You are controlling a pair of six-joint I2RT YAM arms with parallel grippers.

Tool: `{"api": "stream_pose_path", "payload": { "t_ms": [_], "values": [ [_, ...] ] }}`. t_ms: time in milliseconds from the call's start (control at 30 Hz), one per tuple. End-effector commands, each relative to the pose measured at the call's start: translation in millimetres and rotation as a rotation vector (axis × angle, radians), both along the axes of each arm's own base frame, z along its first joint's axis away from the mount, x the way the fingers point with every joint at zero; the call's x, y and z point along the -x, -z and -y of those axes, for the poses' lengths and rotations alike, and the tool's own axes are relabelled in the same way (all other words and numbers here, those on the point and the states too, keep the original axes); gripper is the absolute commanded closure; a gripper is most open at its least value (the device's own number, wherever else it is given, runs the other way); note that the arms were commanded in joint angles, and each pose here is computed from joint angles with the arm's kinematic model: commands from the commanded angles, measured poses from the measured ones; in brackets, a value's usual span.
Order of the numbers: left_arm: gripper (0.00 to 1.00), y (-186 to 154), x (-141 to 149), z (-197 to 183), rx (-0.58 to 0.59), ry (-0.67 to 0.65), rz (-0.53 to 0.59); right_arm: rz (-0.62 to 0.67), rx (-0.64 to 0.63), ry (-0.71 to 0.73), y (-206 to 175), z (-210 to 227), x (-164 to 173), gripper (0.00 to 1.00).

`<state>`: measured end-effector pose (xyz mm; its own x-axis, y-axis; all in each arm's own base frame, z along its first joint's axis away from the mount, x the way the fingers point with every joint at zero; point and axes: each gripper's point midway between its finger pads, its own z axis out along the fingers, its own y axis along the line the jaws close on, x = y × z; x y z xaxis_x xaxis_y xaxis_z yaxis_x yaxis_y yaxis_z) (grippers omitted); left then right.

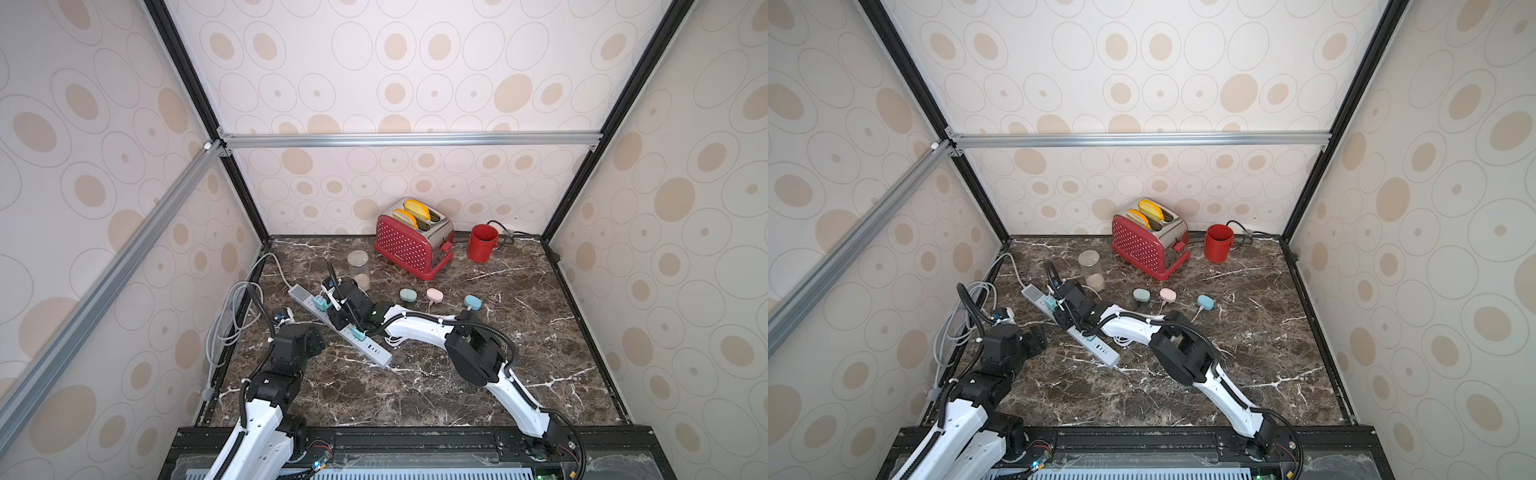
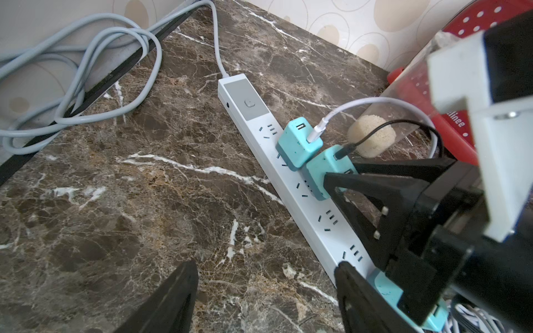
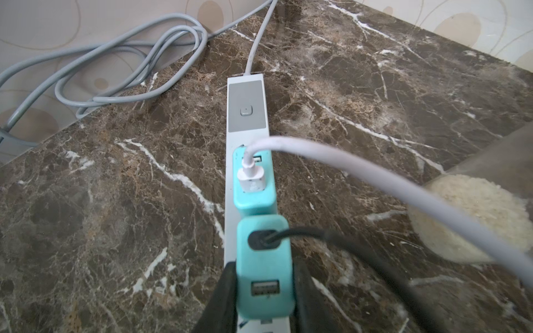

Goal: Charge the bluetooth headset
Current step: Insert the plug into the socket.

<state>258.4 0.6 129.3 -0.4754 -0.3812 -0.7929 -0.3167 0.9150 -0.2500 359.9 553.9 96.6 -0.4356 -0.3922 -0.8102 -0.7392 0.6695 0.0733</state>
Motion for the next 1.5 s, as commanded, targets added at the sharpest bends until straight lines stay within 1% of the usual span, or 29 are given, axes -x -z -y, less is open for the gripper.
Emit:
{"api": "stream_pose_path", "payload": {
  "t_ms": [0, 233, 433, 567, 700, 767, 867, 967, 1100, 1233, 1333, 1467],
  "values": [
    [0.24, -18, -4, -4, 0.022, -0.035, 0.050, -0.042, 0.139, -0.013, 41, 7, 15, 1.00],
    [0.23, -20, -3, -5, 0.017, -0.037, 0.043, -0.078, 0.165, -0.026, 61, 3, 24, 1.00],
    [0.24, -22, -5, -5, 0.012, -0.041, 0.043, -0.105, 0.228, -0.045, 86, 4, 35, 1.00],
    [0.24, -20, -7, -5, 0.011, -0.039, 0.036, -0.136, 0.245, -0.025, 105, 12, 40, 1.00],
    [0.23, -18, -10, -4, 0.012, -0.035, 0.031, -0.158, 0.308, -0.017, 124, 24, 46, 1.00],
    [0.23, -18, -11, -4, 0.012, -0.038, 0.029, -0.185, 0.306, 0.004, 133, 30, 50, 1.00],
    [0.23, -17, -11, -4, 0.011, -0.038, 0.024, -0.219, 0.269, 0.022, 144, 38, 59, 1.00],
    [0.23, -17, -11, -4, 0.013, -0.037, 0.024, -0.245, 0.269, 0.027, 153, 46, 66, 1.00],
    [0.23, -17, -11, -3, 0.024, -0.036, 0.026, -0.253, 0.313, -0.005, 162, 49, 71, 1.00],
    [0.24, -14, -11, -3, 0.035, -0.043, 0.025, -0.225, 0.356, -0.073, 160, 39, 70, 1.00],
    [0.23, -15, -11, -3, 0.037, -0.045, 0.028, -0.258, 0.368, -0.113, 165, 35, 77, 1.00],
    [0.24, -17, -12, -3, 0.035, -0.048, 0.029, -0.309, 0.402, -0.132, 176, 42, 88, 1.00]
  ]
}}
